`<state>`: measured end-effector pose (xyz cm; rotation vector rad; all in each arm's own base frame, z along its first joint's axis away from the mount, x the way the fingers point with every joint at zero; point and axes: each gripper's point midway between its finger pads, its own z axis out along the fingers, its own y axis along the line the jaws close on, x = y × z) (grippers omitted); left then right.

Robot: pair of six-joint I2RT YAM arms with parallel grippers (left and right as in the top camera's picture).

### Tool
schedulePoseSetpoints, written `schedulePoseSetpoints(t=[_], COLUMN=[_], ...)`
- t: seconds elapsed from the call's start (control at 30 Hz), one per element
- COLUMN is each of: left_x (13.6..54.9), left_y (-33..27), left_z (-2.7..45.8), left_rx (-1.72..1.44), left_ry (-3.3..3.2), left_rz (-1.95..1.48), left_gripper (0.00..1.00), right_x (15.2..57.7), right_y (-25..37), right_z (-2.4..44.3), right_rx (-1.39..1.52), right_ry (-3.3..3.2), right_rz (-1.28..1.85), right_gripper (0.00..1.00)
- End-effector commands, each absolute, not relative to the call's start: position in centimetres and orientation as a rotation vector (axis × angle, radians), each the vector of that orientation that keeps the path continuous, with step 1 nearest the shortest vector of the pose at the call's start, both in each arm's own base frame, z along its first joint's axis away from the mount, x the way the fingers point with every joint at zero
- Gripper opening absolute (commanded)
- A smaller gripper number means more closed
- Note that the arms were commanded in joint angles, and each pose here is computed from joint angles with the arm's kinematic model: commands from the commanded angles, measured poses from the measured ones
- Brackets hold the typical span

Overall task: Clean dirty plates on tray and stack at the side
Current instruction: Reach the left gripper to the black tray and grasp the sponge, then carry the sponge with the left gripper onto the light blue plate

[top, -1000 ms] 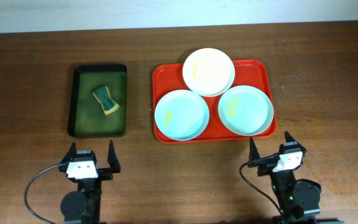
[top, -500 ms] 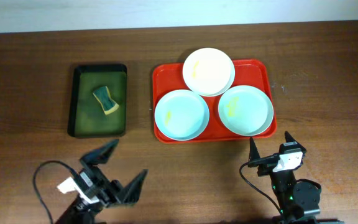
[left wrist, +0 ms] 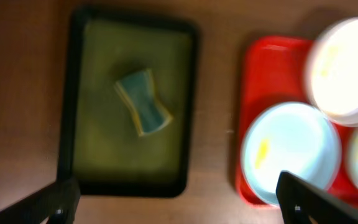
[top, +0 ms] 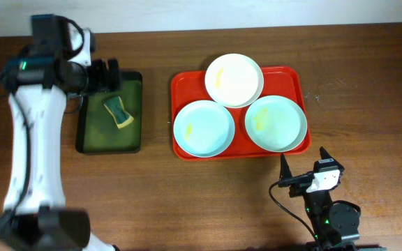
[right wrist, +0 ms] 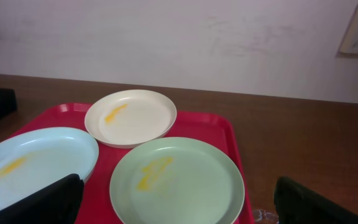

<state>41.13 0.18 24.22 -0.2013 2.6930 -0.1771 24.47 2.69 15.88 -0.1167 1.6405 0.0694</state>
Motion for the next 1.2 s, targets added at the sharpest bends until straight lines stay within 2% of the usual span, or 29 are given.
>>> schedulePoseSetpoints(t=[0.0, 0.07, 0.17, 0.3, 0.33, 0.37, 0.4, 0.5, 0.53, 0.57, 0.6, 0.63, 0.67, 0.7, 0.87, 0.9, 0.93, 1.0, 1.03, 1.07, 1.1, 1.13, 1.17], left_x=[44.7, 47.0, 48.0, 47.8, 47.7, 47.8, 47.8, 47.1, 46.9, 46.9, 46.8, 46.4, 46.2, 45.8, 42.3, 42.0, 41.9, 41.9, 41.9, 41.9, 41.9, 41.8, 41.6], left_y=[5.3, 3.6, 3.5, 3.2, 3.6, 3.8, 3.8, 3.6, 3.6, 3.6, 3.6, 3.6, 3.6, 3.5, 3.1, 2.8, 2.6, 2.2, 2.2, 2.2, 2.2, 2.2, 2.2], left_z=[20.0, 15.1, 8.6, 2.7, 2.1, 1.8, 1.5, -0.2, -0.5, -0.5, -0.5, -0.4, -0.4, -0.3, 0.1, 0.1, 0.2, 0.2, 0.2, 0.2, 0.2, 0.2, 0.3], left_rx=[-0.537, -0.528, -0.620, -0.628, -0.631, -0.632, -0.632, -0.642, -0.645, -0.645, -0.646, -0.649, -0.651, -0.654, -0.689, -0.695, -0.699, -0.704, -0.704, -0.703, -0.703, -0.704, -0.706], left_ry=[2.734, 2.811, 2.905, 3.013, 3.021, 3.018, 3.023, 3.067, 3.077, 3.077, 3.083, 3.098, 3.108, 3.120, 3.263, 3.276, 3.283, 3.285, 3.285, 3.285, 3.285, 3.287, 3.294], left_rz=[0.011, -0.154, -0.150, -0.107, -0.067, -0.052, -0.050, -0.049, -0.046, -0.047, -0.045, -0.043, -0.041, -0.039, -0.026, -0.044, -0.060, -0.103, -0.103, -0.102, -0.102, -0.102, -0.101], left_gripper=[0.99, 0.99, 0.99, 0.99, 0.96, 0.72, 0.52, 0.58, 0.51, 0.18, 0.00, 0.00, 0.24, 0.99, 0.99, 0.96, 0.76, 0.22, 0.00, 0.00, 0.48, 0.99, 0.99], right_x=[24.5, 24.5, 24.5, 24.5, 24.5, 24.5, 24.5, 24.5, 24.5, 24.5, 24.5, 24.5, 24.5, 24.5, 24.5, 24.5, 24.5, 24.5, 24.5, 24.5, 24.5, 24.5, 24.5], right_y=[2.5, 2.5, 2.5, 2.5, 2.5, 2.5, 2.5, 2.5, 2.5, 2.5, 2.5, 2.5, 2.5, 2.5, 2.5, 2.5, 2.5, 2.5, 2.5, 2.5, 2.5, 2.5, 2.5], right_z=[15.5, 15.5, 15.5, 15.5, 15.5, 15.5, 15.5, 15.5, 15.5, 15.5, 15.5, 15.5, 15.5, 15.5, 15.5, 15.5, 15.5, 15.5, 15.5, 15.5, 15.5, 15.5, 15.5], right_rx=[-0.107, -0.107, -0.107, -0.107, -0.107, -0.107, -0.107, -0.107, -0.107, -0.107, -0.107, -0.107, -0.107, -0.107, -0.107, -0.107, -0.107, -0.107, -0.107, -0.107, -0.107, -0.107, -0.107], right_ry=[1.647, 1.647, 1.647, 1.647, 1.647, 1.647, 1.647, 1.647, 1.647, 1.647, 1.647, 1.647, 1.647, 1.647, 1.647, 1.647, 1.647, 1.647, 1.647, 1.647, 1.647, 1.647, 1.647], right_rz=[0.062, 0.063, 0.062, 0.062, 0.062, 0.062, 0.062, 0.062, 0.062, 0.063, 0.062, 0.062, 0.062, 0.062, 0.062, 0.062, 0.062, 0.062, 0.062, 0.063, 0.062, 0.062, 0.062], right_gripper=[0.98, 0.98, 0.98, 0.98, 0.98, 0.98, 0.98, 0.98, 0.98, 0.98, 0.98, 0.98, 0.98, 0.98, 0.98, 0.98, 0.98, 0.98, 0.98, 0.98, 0.99, 0.98, 0.98])
